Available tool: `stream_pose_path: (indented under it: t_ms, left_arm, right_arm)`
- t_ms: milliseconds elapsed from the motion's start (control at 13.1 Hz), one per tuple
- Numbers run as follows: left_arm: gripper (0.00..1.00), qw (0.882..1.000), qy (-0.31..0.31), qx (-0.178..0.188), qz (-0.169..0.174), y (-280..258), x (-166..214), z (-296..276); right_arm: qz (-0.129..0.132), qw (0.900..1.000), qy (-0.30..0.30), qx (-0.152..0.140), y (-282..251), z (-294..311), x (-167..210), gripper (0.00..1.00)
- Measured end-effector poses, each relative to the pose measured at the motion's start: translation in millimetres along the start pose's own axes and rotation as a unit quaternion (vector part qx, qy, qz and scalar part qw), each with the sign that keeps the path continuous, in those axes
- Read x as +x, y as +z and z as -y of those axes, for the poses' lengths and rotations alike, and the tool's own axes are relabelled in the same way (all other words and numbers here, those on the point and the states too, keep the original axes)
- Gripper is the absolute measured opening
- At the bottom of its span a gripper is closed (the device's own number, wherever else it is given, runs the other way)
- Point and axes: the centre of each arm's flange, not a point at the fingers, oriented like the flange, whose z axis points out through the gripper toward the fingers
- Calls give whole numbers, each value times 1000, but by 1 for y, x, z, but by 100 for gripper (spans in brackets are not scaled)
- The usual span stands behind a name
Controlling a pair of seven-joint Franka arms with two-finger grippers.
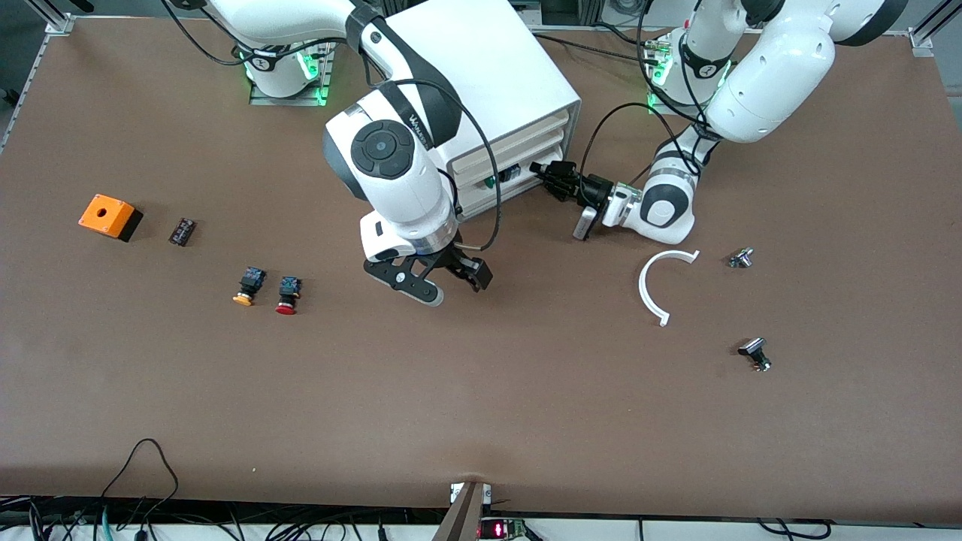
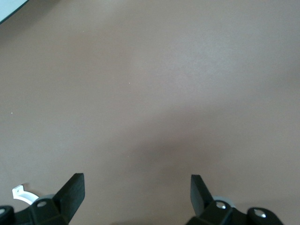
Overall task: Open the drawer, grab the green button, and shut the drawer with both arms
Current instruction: 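Pull the drawer open with the left gripper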
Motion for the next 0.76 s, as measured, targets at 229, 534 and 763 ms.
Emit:
stream_pose_path:
  t_ms: [229,534,763]
  left_arm:
    - [14,999,3,33,12,-40,37,-12]
    - [14,995,-5,99,26,-114,83,-37]
    - [14,993,-13,119,22,-136,97,-45]
  right_arm:
    - [0,1000,0,1,0,1,0,100]
    - [1,999,39,8,1,13,-24,100]
    - [6,997,74,12,13,30,-65,100]
